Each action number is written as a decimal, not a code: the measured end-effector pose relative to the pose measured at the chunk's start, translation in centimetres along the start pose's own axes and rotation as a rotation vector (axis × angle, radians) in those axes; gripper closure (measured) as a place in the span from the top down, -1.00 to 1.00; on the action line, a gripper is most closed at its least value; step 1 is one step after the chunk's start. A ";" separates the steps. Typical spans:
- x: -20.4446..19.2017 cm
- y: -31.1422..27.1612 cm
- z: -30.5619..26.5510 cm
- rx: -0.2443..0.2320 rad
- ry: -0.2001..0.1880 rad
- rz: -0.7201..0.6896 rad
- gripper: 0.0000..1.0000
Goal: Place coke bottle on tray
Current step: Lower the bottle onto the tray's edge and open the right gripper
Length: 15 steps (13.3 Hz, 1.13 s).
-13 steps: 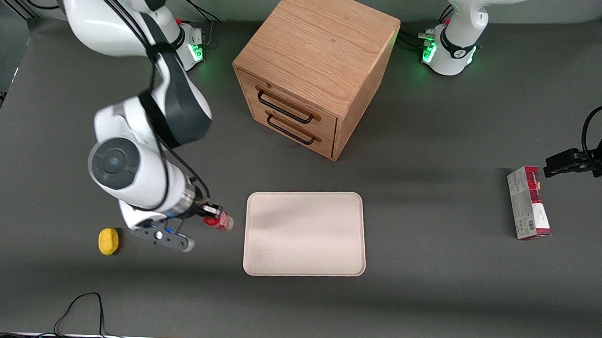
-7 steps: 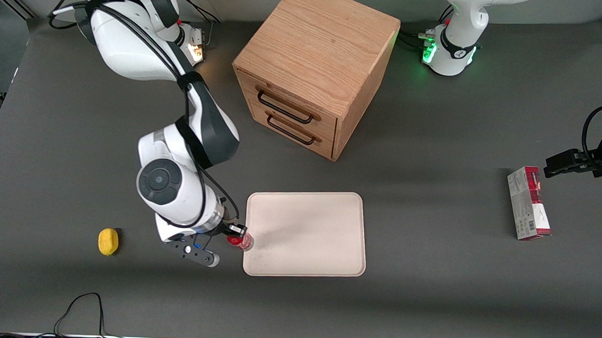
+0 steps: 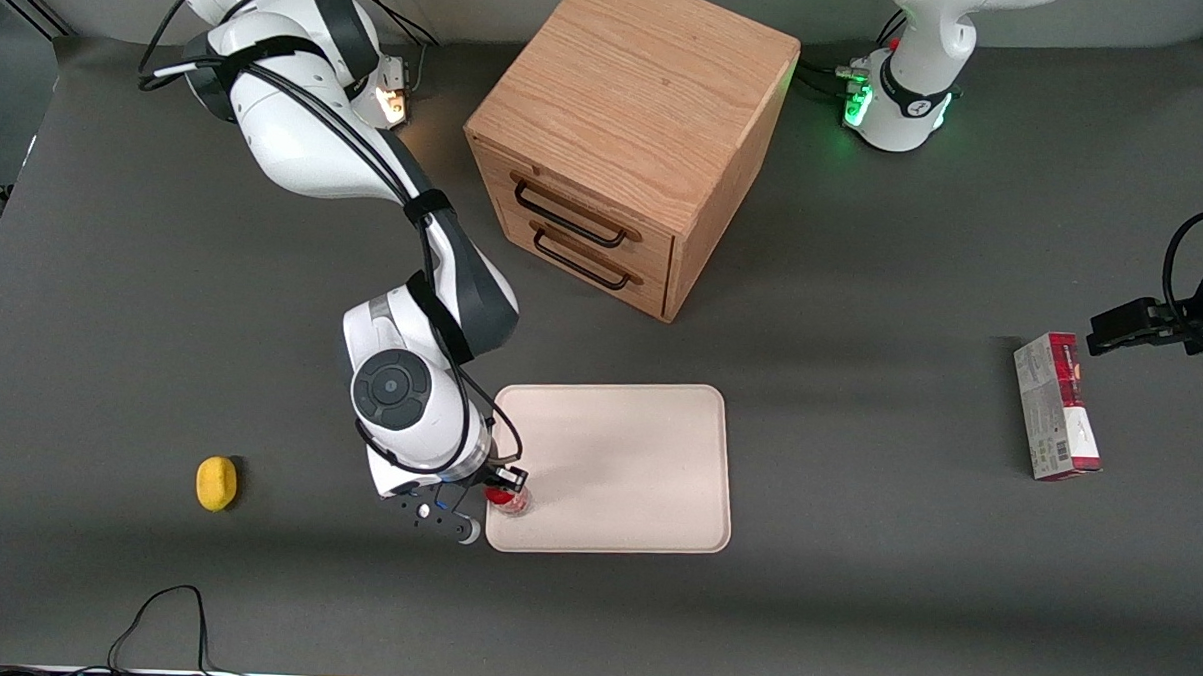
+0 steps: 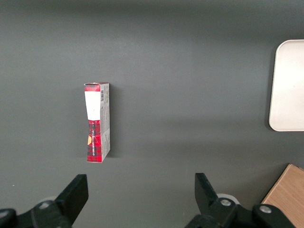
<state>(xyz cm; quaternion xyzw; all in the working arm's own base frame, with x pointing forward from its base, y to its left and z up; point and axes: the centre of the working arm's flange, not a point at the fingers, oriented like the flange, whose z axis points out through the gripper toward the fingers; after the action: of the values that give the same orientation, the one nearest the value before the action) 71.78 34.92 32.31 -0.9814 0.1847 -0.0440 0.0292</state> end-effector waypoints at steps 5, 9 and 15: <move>0.2 -0.1 0.1 0.006 0.015 -0.001 -0.04; 0.3 -0.1 -0.1 -0.005 0.034 -0.011 0.80; 0.2 -0.2 -0.1 -0.006 0.037 -0.015 1.00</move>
<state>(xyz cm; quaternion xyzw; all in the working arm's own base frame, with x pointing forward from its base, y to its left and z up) 72.00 35.06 32.49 -0.9819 0.1778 -0.0618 0.0225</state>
